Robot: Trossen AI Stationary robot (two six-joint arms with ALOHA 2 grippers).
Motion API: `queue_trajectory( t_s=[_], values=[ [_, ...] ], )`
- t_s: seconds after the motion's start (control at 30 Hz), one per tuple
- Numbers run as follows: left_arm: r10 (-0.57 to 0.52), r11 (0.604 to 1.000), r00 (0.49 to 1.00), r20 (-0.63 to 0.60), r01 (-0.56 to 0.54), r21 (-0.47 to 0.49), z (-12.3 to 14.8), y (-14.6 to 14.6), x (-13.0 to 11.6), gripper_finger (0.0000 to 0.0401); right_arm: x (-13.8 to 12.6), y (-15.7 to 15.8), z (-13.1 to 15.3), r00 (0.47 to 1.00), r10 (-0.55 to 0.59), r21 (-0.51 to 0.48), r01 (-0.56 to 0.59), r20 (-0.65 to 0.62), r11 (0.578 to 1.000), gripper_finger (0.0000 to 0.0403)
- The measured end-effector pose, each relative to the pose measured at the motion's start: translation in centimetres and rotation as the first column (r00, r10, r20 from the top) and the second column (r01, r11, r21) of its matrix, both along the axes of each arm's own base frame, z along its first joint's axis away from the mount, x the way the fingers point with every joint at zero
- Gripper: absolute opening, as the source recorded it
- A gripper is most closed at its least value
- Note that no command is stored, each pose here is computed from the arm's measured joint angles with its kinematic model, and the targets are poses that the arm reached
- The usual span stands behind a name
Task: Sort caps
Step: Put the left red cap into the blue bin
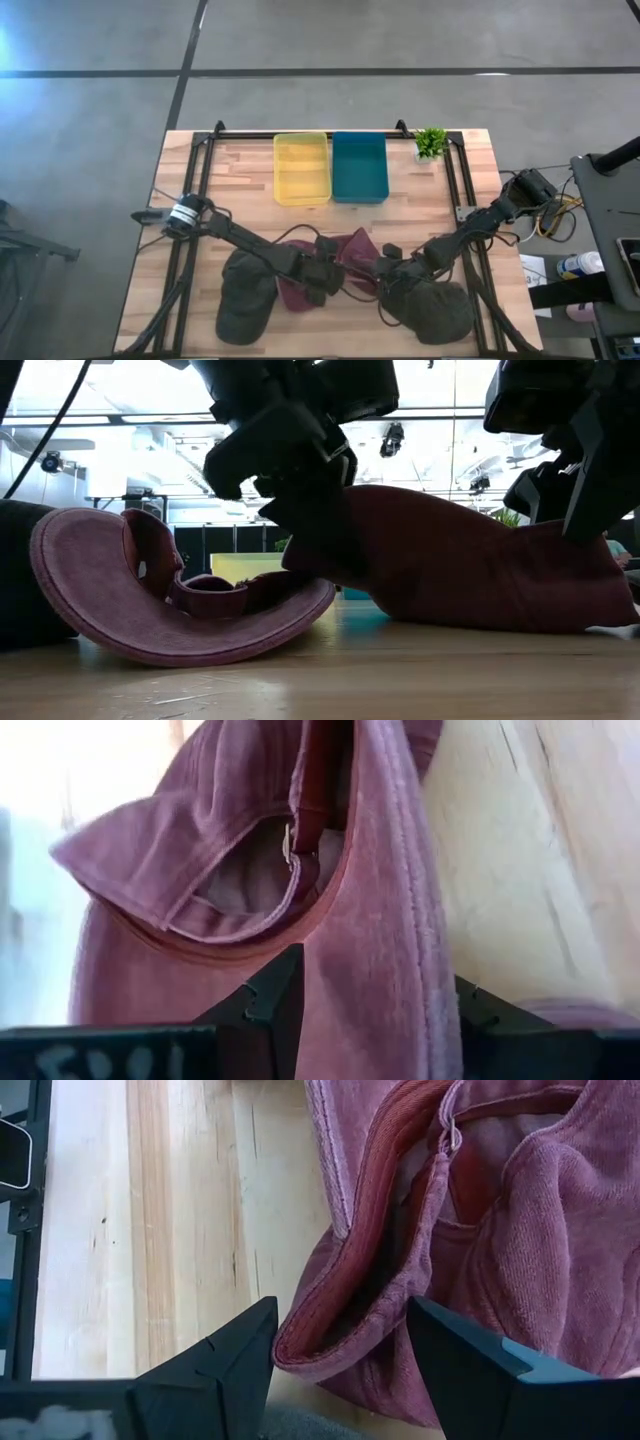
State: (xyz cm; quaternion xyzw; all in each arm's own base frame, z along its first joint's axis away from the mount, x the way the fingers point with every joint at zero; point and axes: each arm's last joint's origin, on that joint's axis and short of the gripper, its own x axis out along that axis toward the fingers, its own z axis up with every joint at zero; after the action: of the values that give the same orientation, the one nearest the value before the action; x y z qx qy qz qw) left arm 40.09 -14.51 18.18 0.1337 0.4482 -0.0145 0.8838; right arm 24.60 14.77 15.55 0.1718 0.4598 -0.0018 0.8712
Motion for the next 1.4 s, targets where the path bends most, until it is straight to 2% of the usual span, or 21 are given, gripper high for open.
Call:
queue_trajectory(
  t_s=[0.23,0.5,0.77,0.93,1.1,1.17,1.27,1.4],
  values=[
    [0.175,0.975,0.984,0.014,-0.171,-0.144,0.06,-0.23,-0.03,0.0147,-0.12,-0.07,-0.08,1.0,-0.02,0.005,0.02,-0.018,1.0,0.0219],
    [0.145,0.987,0.989,0.024,-0.143,-0.077,-0.04,0.17,0.03,0.0147,-0.15,-0.09,-0.11,1.0,-0.019,0.001,0.019,-0.023,1.0,0.0219],
    [0.253,0.95,0.966,0.053,-0.238,-0.2,0.19,0.08,0.37,0.0147,-0.16,-0.1,-0.12,1.0,-0.017,-0.001,0.017,-0.024,1.0,0.0219],
    [0.292,0.951,0.952,0.087,-0.279,-0.135,0.21,0.28,0.31,0.0147,-0.17,-0.1,-0.12,1.0,-0.017,-0.001,0.017,-0.025,1.0,0.0219],
    [0.334,0.933,0.938,0.092,-0.316,-0.173,0.27,0.34,0.39,0.0147,-0.17,-0.11,-0.12,1.0,-0.017,-0.002,0.017,-0.025,1.0,0.0219],
    [0.315,0.942,0.945,0.092,-0.299,-0.155,0.27,0.35,0.37,0.0146,-0.17,-0.11,-0.12,1.0,-0.018,-0.001,0.018,-0.025,1.0,0.0219],
    [0.213,0.976,0.974,0.073,-0.208,-0.071,0.16,0.05,0.1,0.0125,-0.17,-0.11,-0.12,1.0,-0.018,-0.001,0.018,-0.025,1.0,0.0219],
    [0.095,0.995,0.995,0.029,-0.095,-0.017,0.01,-0.35,-0.22,0.0048,-0.19,-0.06,-0.13,0.999,-0.009,0.014,0.009,-0.034,1.0,0.0219]
  ],
)
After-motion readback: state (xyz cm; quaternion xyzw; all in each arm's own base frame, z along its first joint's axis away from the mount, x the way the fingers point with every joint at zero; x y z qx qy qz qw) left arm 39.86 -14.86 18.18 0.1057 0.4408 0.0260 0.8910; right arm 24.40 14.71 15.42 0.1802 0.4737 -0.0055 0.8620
